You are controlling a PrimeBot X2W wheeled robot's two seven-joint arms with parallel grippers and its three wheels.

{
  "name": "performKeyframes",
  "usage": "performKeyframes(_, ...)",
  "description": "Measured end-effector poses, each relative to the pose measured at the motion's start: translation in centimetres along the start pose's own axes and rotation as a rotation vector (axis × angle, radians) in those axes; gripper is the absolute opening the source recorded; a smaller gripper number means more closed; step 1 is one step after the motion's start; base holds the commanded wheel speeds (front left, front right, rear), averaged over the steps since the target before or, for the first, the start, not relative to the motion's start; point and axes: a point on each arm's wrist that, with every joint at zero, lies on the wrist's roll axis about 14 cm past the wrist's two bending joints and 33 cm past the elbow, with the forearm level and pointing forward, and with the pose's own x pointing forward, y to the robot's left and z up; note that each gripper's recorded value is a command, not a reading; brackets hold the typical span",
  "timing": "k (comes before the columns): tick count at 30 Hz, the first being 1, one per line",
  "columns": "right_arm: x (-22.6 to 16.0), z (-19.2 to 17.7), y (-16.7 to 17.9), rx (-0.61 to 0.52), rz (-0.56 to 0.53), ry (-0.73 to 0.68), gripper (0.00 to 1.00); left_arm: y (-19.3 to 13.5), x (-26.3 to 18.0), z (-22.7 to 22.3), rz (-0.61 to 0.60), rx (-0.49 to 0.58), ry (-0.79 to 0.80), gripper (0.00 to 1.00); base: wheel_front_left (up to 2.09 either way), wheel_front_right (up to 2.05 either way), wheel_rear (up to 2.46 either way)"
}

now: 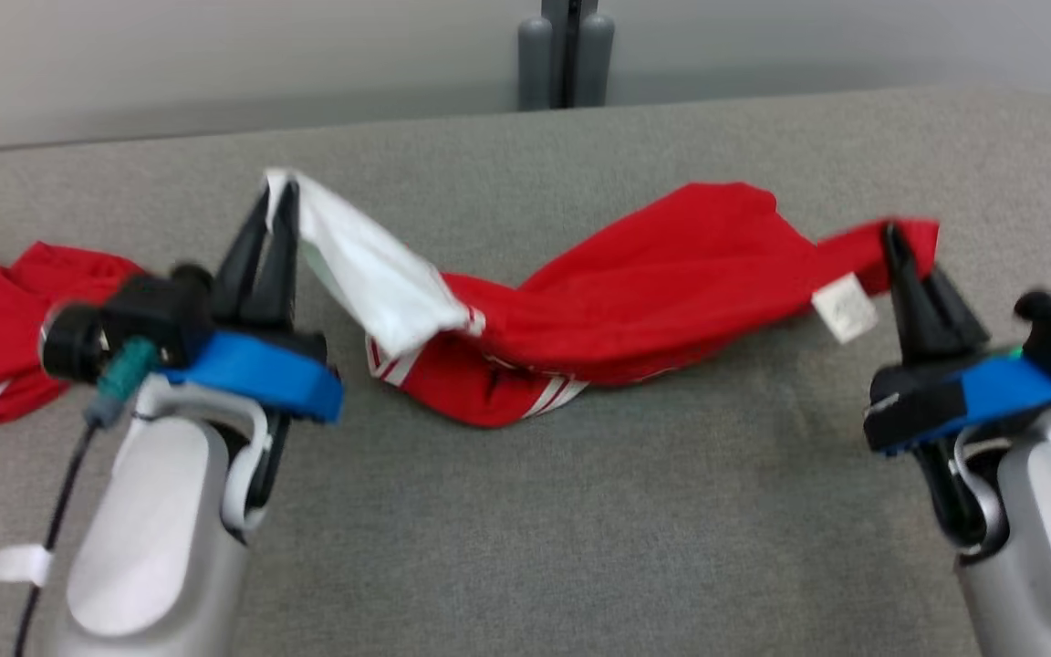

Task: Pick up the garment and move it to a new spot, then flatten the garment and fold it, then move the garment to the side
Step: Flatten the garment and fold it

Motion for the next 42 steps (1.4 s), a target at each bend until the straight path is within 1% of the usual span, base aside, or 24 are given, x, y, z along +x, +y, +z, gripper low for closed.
performKeyframes(5, 6.3, 4.2, -1.0, -0.048, 0.013, -0.095, 0.0, 0.9, 7.3, 4.3, -0.053, 0.073, -0.096, 0.0, 0.0, 0.0, 0.0)
performKeyframes(13, 16.4, 7.9, -2.1, -0.083, 0.023, -0.169, 0.0, 3.8, 17.4, 8.7, -0.055, 0.134, -0.205, 0.0, 0.0, 0.0, 0.0)
performKeyframes(16, 19.6, 9.3, -2.4, -0.076, 0.024, -0.197, 0.0, 4.5, 20.2, 11.3, -0.051, 0.166, -0.265, 0.0, 0.0, 0.0, 0.0)
performKeyframes(21, 23.6, 11.9, -2.0, -0.052, 0.033, -0.252, 0.0, 5.3, 23.1, 14.8, -0.046, 0.214, -0.34, 0.0, 0.0, 0.0, 0.0)
performKeyframes(25, 25.5, 14.1, -1.7, -0.044, 0.041, -0.287, 0.0, 5.3, 24.4, 17.2, -0.05, 0.255, -0.385, 0.0, 0.0, 0.0, 0.0)
performKeyframes(28, 26.2, 15.6, -1.9, -0.054, 0.035, -0.306, 0.0, 4.6, 25.1, 18.5, -0.067, 0.29, -0.405, 0.0, 0.0, 0.0, 0.0)
performKeyframes(30, 26.5, 16.3, -2.1, -0.061, 0.03, -0.318, 0.0, 4.1, 25.1, 19.7, -0.081, 0.295, -0.439, 0.0, 0.0, 0.0, 0.0)
performKeyframes(33, 26.8, 15.9, -2.0, -0.054, 0.03, -0.309, 0.0, 4.0, 25.0, 20.7, -0.085, 0.293, -0.466, 0.0, 0.0, 0.0, 0.0)
performKeyframes(36, 26.8, 15.0, -1.9, -0.047, 0.033, -0.288, 0.0, 3.8, 25.1, 20.2, -0.092, 0.297, -0.448, 0.0, 0.0, 0.0, 0.0)
performKeyframes(39, 26.6, 13.0, -1.9, -0.025, 0.034, -0.258, 0.0, 4.1, 25.1, 18.3, -0.095, 0.28, -0.421, 0.0, 0.0, 0.0, 0.0)
performKeyframes(42, 25.9, 10.1, -1.8, -0.002, 0.04, -0.21, 0.0, 4.7, 24.4, 15.4, -0.088, 0.254, -0.381, 0.0, 0.0, 0.0, 0.0)
